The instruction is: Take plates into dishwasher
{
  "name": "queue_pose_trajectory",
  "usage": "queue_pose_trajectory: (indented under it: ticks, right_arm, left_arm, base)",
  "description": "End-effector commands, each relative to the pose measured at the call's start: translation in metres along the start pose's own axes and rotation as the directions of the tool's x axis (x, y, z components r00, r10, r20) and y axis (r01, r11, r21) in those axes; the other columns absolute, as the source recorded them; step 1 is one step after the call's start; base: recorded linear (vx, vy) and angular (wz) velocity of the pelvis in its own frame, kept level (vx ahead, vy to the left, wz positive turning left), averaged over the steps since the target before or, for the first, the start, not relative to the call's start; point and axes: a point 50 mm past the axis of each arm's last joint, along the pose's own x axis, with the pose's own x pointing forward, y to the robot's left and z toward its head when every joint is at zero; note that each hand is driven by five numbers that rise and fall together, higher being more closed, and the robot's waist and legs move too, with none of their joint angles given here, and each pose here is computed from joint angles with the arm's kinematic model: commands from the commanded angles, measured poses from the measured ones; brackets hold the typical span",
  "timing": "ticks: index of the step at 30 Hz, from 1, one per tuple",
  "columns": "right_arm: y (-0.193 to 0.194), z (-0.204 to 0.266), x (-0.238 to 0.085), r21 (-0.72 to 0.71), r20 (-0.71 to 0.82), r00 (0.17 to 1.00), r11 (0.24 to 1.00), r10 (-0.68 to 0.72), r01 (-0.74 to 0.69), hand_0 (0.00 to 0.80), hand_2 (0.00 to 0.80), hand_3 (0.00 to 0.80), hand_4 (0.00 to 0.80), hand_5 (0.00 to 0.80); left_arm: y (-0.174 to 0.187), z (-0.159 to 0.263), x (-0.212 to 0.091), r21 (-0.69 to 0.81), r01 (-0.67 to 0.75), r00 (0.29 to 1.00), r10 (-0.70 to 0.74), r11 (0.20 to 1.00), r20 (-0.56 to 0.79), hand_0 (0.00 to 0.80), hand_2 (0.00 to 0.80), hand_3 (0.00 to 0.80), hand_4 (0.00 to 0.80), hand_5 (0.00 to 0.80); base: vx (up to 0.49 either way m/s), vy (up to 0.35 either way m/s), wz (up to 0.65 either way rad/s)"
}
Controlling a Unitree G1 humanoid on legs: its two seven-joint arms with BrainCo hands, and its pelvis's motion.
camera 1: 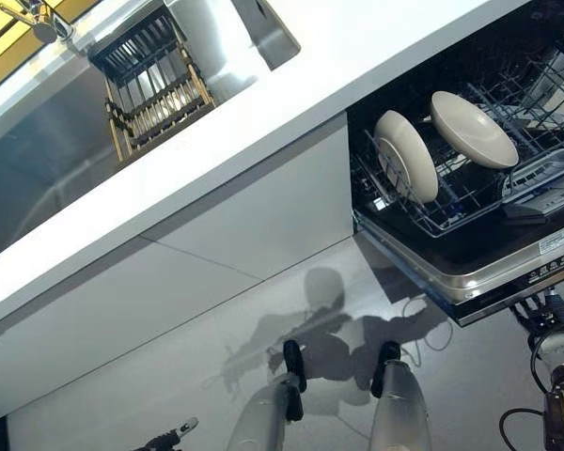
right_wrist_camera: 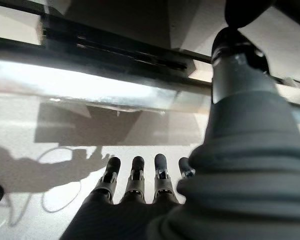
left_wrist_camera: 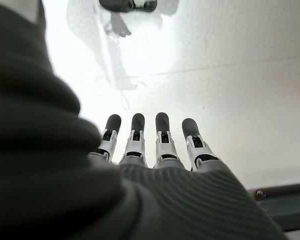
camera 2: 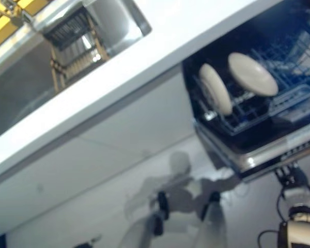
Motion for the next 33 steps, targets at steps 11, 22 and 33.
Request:
queue_pose_trajectory:
  ticks: [11,22,33]
  right_arm:
    - [0.217,0.091,-0.036,-0.117,0.215,0.76,0.789,0.613,-0.603,0.0,0.0,0.0,0.0,0.0]
    - [0.247,0.098,-0.051,-0.119,0.252,0.696,0.736,0.672,-0.667,0.0,0.0,0.0,0.0,0.0]
    - [0.209,0.084,-0.026,-0.366,0.15,0.888,0.859,0.435,-0.359,0.0,0.0,0.0,0.0,0.0]
  left_arm:
    - [0.017,-0.026,-0.006,0.079,-0.041,0.995,0.048,0.996,-0.088,0.0,0.0,0.0,0.0,0.0]
    - [0.022,-0.031,-0.008,0.114,-0.056,0.993,0.067,0.992,-0.094,0.0,0.0,0.0,0.0,0.0]
    - [0.036,-0.027,-0.011,0.115,-0.103,0.991,0.112,0.988,-0.075,0.0,0.0,0.0,0.0,0.0]
  base:
    - [0.019,0.038,0.02]
    - [0.02,0.01,0.1]
    - [0.021,-0.005,0.12]
